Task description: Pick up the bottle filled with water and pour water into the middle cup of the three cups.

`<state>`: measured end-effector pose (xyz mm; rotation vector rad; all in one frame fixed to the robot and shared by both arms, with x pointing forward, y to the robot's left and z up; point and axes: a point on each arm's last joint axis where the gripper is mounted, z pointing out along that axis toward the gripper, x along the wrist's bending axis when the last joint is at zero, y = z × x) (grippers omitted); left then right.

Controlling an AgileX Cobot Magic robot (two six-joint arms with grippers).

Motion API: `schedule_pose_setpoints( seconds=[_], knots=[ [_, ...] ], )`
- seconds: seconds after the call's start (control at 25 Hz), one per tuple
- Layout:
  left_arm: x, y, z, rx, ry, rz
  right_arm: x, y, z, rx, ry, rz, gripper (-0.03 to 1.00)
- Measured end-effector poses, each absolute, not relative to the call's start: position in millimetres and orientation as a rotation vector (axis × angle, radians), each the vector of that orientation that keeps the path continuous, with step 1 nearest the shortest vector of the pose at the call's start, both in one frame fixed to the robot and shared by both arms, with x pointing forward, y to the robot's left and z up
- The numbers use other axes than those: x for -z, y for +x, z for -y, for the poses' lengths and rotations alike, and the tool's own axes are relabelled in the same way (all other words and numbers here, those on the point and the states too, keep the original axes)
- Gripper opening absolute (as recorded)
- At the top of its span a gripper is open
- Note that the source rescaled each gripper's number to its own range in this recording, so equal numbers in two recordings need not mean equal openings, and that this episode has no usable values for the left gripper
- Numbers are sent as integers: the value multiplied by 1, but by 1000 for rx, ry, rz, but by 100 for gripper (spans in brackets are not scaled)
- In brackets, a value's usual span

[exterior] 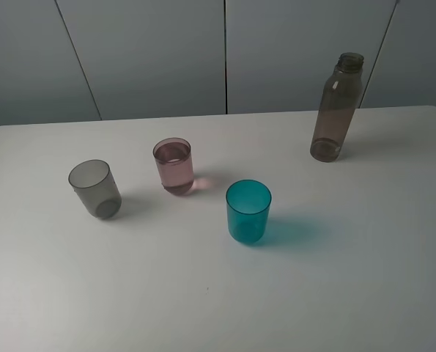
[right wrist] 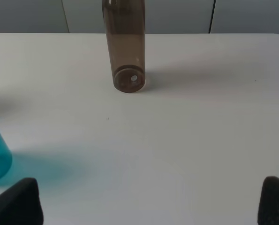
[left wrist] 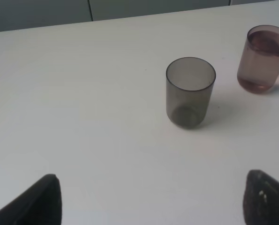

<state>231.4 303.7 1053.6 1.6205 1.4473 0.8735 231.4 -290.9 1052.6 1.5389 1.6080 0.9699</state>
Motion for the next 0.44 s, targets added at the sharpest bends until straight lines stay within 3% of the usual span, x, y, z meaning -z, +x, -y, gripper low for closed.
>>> schedule_pose_setpoints(
  seconds=[0.44],
  knots=[
    [-1054, 231, -304, -873, 1621, -1447, -1053, 231, 291, -970, 1539, -1608, 99]
  ],
)
